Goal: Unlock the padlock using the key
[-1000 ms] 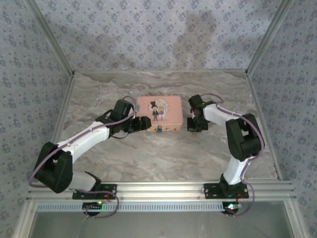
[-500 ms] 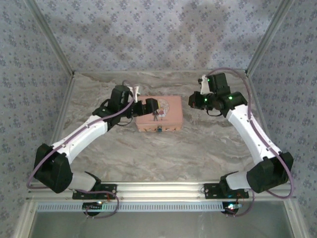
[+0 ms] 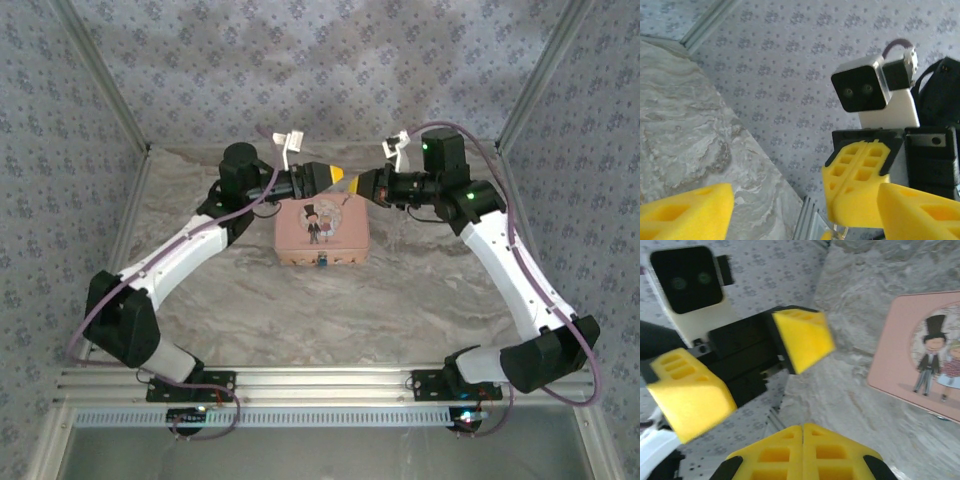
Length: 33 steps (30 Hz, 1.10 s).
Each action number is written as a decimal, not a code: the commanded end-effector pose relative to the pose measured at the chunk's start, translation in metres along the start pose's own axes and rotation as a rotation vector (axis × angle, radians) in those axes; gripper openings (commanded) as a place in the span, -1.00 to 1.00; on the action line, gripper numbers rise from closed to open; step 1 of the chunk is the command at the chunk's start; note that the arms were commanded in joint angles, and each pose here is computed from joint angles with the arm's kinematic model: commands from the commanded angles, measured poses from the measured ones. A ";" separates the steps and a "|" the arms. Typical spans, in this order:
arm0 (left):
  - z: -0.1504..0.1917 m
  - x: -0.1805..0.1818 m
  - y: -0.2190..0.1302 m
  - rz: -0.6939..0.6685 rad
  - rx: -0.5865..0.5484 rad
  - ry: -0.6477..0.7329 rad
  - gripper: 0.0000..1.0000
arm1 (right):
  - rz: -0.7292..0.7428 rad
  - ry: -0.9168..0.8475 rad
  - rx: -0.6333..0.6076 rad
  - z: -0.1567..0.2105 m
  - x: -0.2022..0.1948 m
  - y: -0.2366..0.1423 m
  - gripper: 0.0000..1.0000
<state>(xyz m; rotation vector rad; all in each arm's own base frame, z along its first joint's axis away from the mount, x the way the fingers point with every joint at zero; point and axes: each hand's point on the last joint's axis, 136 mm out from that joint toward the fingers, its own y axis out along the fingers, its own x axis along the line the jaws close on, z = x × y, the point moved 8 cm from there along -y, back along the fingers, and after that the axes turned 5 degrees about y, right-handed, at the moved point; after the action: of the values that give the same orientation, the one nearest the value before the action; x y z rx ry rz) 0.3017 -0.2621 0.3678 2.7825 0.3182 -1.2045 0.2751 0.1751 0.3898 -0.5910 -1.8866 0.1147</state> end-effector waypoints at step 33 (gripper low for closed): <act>0.007 -0.056 0.008 0.231 0.078 0.098 -0.16 | -0.202 0.064 -0.071 -0.012 0.030 -0.029 -1.00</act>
<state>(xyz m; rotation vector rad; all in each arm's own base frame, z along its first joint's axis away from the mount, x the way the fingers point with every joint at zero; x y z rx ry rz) 0.2734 -0.2871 0.3877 2.8356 -0.0247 -1.1506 0.2758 0.1641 0.4242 -0.4742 -1.8641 -0.0911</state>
